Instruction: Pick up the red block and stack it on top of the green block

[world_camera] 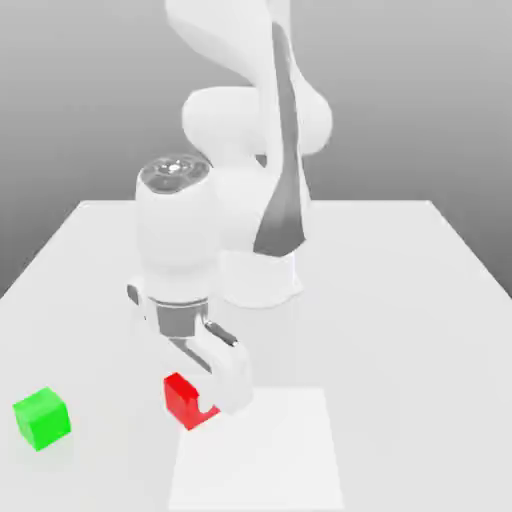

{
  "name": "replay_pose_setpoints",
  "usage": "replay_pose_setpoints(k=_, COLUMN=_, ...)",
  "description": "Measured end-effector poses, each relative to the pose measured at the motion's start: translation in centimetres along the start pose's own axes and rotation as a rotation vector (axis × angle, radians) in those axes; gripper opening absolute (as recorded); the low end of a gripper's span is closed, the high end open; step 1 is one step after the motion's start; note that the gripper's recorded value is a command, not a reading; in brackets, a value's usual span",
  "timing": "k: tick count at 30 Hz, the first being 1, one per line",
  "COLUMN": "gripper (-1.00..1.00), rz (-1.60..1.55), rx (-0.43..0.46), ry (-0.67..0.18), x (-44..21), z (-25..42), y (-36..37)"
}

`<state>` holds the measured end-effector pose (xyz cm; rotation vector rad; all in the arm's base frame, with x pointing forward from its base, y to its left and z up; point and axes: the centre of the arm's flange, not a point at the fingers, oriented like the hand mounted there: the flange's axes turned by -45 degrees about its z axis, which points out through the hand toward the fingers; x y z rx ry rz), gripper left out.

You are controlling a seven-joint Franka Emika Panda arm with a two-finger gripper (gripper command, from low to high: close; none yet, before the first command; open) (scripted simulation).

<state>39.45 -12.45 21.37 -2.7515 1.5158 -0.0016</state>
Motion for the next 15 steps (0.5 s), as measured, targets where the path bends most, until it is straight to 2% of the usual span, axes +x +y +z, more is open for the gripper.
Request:
replay_pose_setpoints(k=6, gripper=-1.00, rz=0.541, rx=0.001, ry=0.000, x=11.0, z=-2.8, y=9.4)
replay_pose_setpoints(k=11, gripper=-1.00, rz=0.623, rx=0.000, ry=0.001, x=12.5, z=1.8, y=10.6)
replay_pose_setpoints(k=12, gripper=1.00, rz=0.625, rx=-0.001, ry=0.001, x=12.5, z=2.7, y=10.7)
replay_pose_setpoints(k=15, gripper=1.00, rz=0.625, rx=-0.001, ry=0.001, x=12.5, z=2.7, y=10.7)
